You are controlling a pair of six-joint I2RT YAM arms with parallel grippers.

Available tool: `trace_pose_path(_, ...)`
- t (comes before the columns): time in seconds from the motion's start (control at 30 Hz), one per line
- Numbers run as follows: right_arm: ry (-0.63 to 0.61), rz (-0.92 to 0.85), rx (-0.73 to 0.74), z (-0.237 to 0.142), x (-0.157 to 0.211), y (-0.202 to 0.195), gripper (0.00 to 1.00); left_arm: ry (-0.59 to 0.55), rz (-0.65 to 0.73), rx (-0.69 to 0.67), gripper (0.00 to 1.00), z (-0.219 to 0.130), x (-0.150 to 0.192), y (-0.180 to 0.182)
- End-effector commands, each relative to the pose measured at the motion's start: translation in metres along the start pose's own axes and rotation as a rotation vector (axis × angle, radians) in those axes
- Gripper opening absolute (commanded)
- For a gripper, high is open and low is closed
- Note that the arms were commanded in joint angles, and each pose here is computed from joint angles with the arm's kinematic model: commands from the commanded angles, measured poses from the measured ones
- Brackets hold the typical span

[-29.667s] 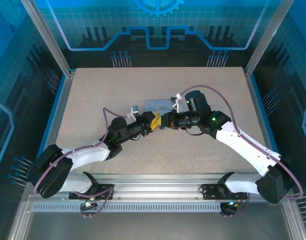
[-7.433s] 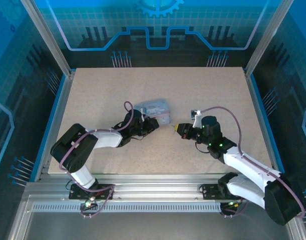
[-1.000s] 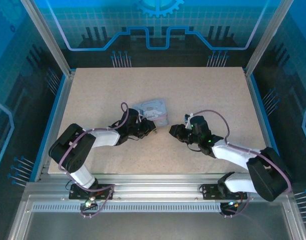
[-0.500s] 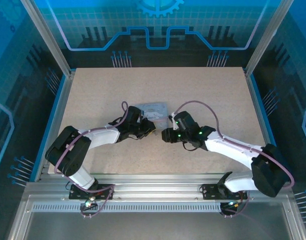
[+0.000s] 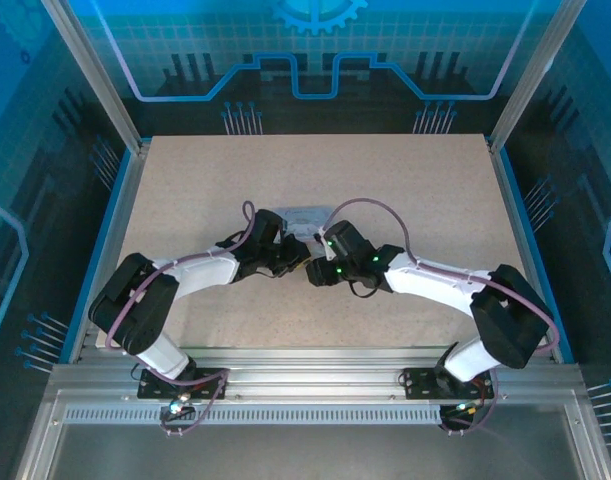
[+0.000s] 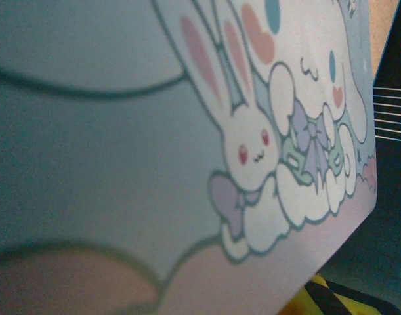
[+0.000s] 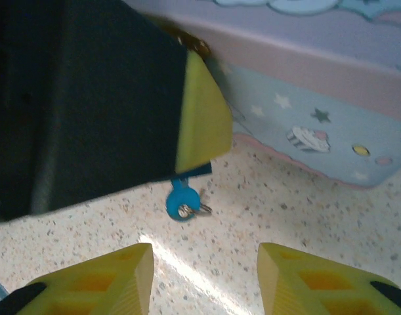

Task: Unlock a padlock with a key

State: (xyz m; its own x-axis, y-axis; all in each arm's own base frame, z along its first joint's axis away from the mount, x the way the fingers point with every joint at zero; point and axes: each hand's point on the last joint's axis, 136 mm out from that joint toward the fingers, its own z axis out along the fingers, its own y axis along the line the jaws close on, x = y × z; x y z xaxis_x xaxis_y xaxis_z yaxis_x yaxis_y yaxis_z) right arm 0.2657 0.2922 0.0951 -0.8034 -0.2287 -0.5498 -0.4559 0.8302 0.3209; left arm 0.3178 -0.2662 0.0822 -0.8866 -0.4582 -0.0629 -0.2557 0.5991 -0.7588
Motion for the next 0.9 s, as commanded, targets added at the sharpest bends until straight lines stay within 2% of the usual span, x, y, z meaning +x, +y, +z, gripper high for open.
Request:
trace_pose_path(0.0, -0.048, -0.033, -0.047, 0.002, -0.015, 0.016, 0.47, -0.004, 0.037, 0.06, 0.0, -0.009, -0.001, -0.026)
trace_pose_path(0.87, -0.057, -0.054, -0.054, 0.017, -0.02, 0.016, 0.35, 0.006, 0.031, 0.085, 0.0, -0.013, -0.002, -0.034)
